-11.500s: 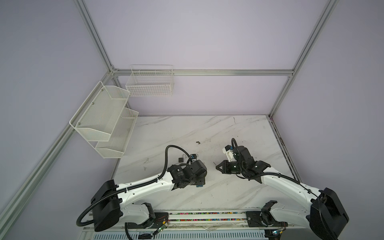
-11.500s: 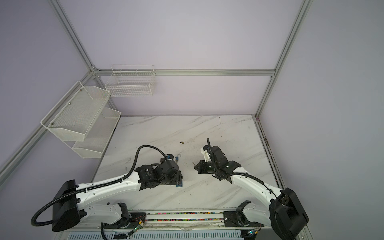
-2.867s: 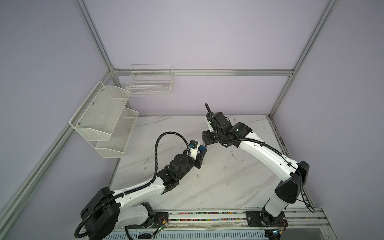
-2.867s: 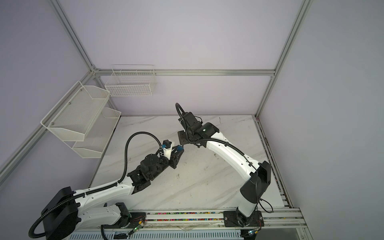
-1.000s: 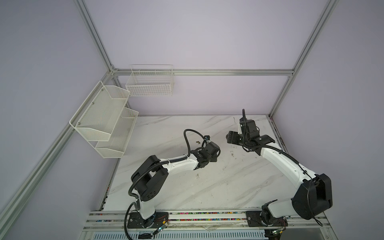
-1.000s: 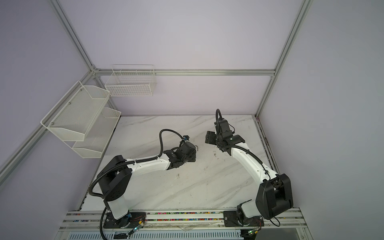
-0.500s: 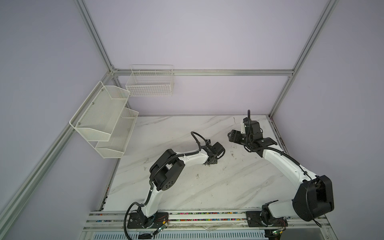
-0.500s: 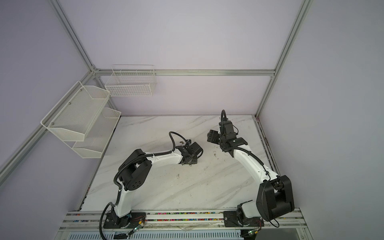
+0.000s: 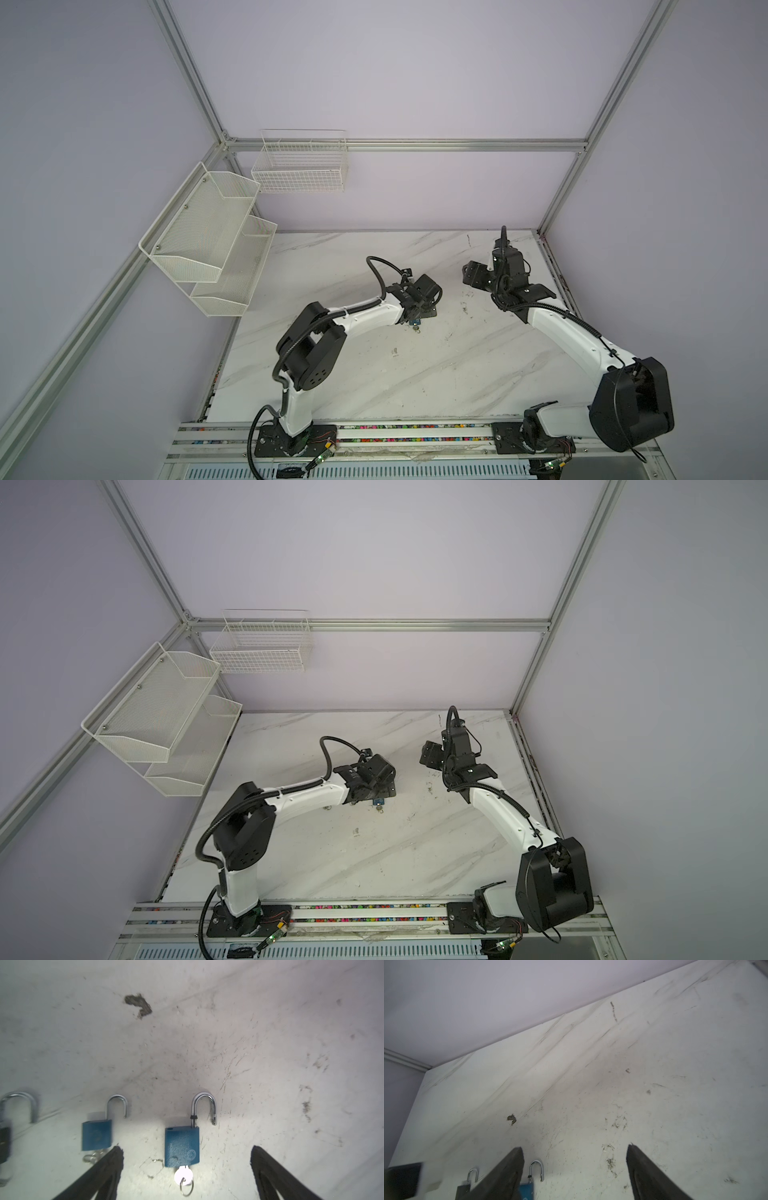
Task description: Unlock with the key
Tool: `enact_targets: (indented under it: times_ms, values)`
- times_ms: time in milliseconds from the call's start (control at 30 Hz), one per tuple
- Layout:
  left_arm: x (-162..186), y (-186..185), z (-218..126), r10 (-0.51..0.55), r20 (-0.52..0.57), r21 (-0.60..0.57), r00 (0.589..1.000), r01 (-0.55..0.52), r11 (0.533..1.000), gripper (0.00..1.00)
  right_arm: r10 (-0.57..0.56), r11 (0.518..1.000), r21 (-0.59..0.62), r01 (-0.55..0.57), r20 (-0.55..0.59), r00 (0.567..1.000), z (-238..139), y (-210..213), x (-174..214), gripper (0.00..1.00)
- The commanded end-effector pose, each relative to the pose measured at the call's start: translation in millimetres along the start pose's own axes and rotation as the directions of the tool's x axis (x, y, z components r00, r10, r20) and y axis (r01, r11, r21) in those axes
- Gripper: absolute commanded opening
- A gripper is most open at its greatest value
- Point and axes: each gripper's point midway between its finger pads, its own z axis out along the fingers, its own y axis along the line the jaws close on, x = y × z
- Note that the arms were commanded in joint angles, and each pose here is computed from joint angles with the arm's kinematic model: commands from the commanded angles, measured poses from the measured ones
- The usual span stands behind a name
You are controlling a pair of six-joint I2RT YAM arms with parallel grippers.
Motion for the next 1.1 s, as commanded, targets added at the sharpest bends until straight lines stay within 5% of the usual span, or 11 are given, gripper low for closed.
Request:
enact_targets:
  times_ms: [0,133,300,400,567,733,867,900,933,1067]
  values:
    - [-66.9,28.9,-56.4,-0.036,0.232,0.042,0.972,0.027,0.999,1.00,0.051,0.979,0.173,-0.103,0.278,0.959,-20.6,-46.9,-54.9,0.97]
    - [-124.8,134.6,-122.7,0.025,0.452,-0.201,0.892,0.075,0.977,1.00,0.013,0.941,0.295,-0.163,0.453,0.892,-31.2,-96.9,-68.5,0.97]
    - [-133.5,268.4,-131.7,0.103,0.495,-0.469,0.862,0.165,0.868,1.00,-0.081,0.934,0.339,-0.111,0.504,0.860,-8.5,-130.3,-60.4,0.97]
    - [-119.9,317.9,-124.0,0.116,0.532,-0.535,0.839,0.226,0.814,1.00,-0.143,0.928,0.369,-0.041,0.458,0.878,22.9,-139.5,-44.5,0.97]
    - [-106.5,337.2,-103.6,0.226,0.623,-0.517,0.749,0.177,0.837,1.00,-0.173,0.957,0.288,0.037,0.461,0.870,47.7,-141.7,-31.9,0.97]
    - [-99.4,326.7,-85.6,0.275,0.702,-0.412,0.657,0.060,0.909,1.00,-0.207,0.977,0.142,0.158,0.475,0.855,56.9,-129.6,-22.3,0.97]
    - [-79.1,308.1,-53.4,0.329,0.681,-0.336,0.655,-0.119,0.934,1.00,-0.281,0.951,0.037,0.308,0.526,0.803,49.9,-103.6,-7.4,0.98]
    - [-83.6,299.8,-56.2,0.361,0.711,-0.335,0.604,-0.161,0.928,1.00,-0.304,0.946,0.059,0.319,0.507,0.806,54.5,-104.6,-0.2,0.98]
    - [-86.2,298.6,-55.4,0.364,0.713,-0.337,0.599,-0.163,0.927,1.00,-0.300,0.947,0.062,0.314,0.517,0.802,56.3,-103.9,2.4,0.98]
    - [-98.0,329.6,-26.9,0.263,0.570,-0.376,0.779,-0.037,0.926,1.00,-0.307,0.949,0.096,0.302,0.513,0.802,58.7,-104.5,0.8,0.98]
